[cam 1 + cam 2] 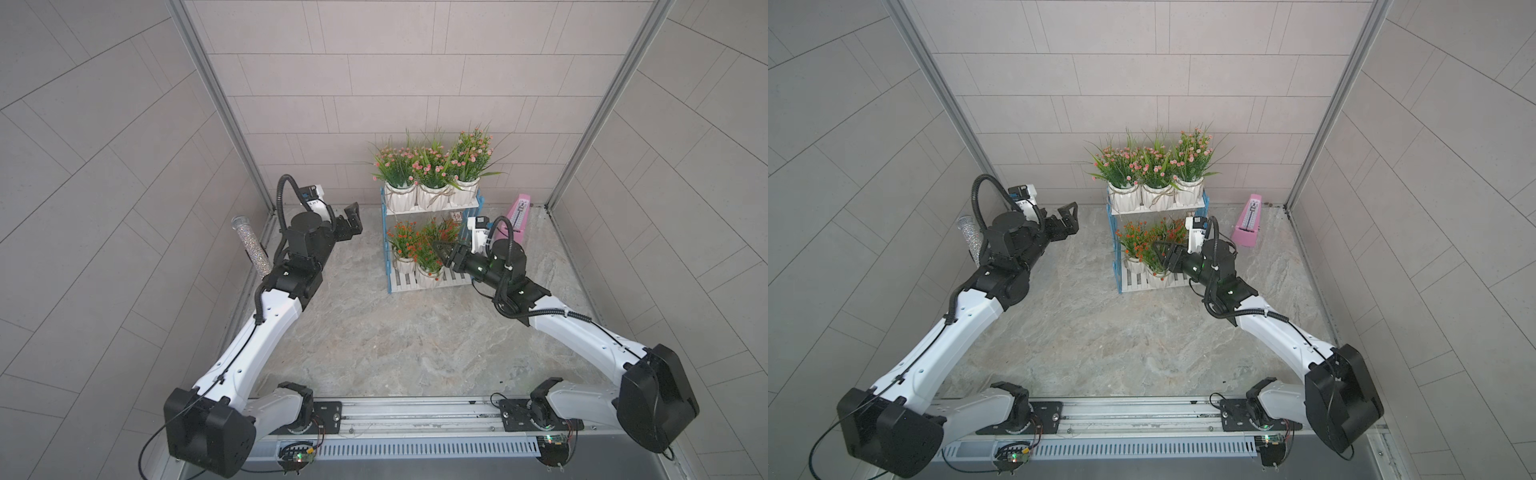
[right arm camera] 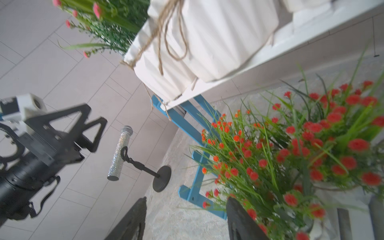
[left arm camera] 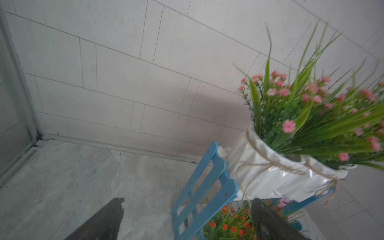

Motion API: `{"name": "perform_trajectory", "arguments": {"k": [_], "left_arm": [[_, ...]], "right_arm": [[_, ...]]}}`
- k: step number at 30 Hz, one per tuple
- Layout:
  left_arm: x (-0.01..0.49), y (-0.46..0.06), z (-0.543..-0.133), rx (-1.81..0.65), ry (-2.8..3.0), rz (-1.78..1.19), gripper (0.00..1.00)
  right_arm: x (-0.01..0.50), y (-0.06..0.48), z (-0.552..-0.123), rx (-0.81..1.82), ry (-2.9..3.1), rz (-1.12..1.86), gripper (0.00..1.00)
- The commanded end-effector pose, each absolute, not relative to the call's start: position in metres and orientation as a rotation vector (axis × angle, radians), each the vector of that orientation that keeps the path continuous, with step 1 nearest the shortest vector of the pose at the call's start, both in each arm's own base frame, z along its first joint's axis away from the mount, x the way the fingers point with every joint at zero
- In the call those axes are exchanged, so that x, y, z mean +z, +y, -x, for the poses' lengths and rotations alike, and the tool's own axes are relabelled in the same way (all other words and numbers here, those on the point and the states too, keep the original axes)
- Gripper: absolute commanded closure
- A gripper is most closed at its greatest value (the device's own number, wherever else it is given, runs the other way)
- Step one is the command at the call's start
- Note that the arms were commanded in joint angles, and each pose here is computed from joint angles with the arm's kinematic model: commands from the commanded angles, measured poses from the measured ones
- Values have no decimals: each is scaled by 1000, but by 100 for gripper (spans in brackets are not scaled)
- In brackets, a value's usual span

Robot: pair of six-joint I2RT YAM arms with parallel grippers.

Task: Place the baby's breath potted plants on the rack by color
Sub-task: Reset both arms

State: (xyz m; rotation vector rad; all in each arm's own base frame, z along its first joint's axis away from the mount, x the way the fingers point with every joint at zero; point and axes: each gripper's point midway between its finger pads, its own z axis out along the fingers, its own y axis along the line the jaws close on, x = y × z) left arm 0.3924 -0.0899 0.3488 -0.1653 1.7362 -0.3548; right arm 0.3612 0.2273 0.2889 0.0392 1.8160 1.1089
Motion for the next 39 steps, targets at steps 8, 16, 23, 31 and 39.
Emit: {"name": "perform_trajectory", "arguments": {"k": [8,16,23,31,39], "left_arm": [[248,-44,-367,-66,1975,166,0],[149,19,-387,199,2114,276,0],[111,49,-386,304,2067,248,0],[93,55,-398,279,2107,236,0],[101,51,-391,245,2028,218,1]], "right_arm": [[278,140,-376,1041,1777,-208,33],[237,25,-367,888,1757,-454,30],[200,-36,-367,656,1817,-559,29],[161,-73,-367,313,1910,-541,27],[147,-67,-359,-37,1931,-370,24]]}}
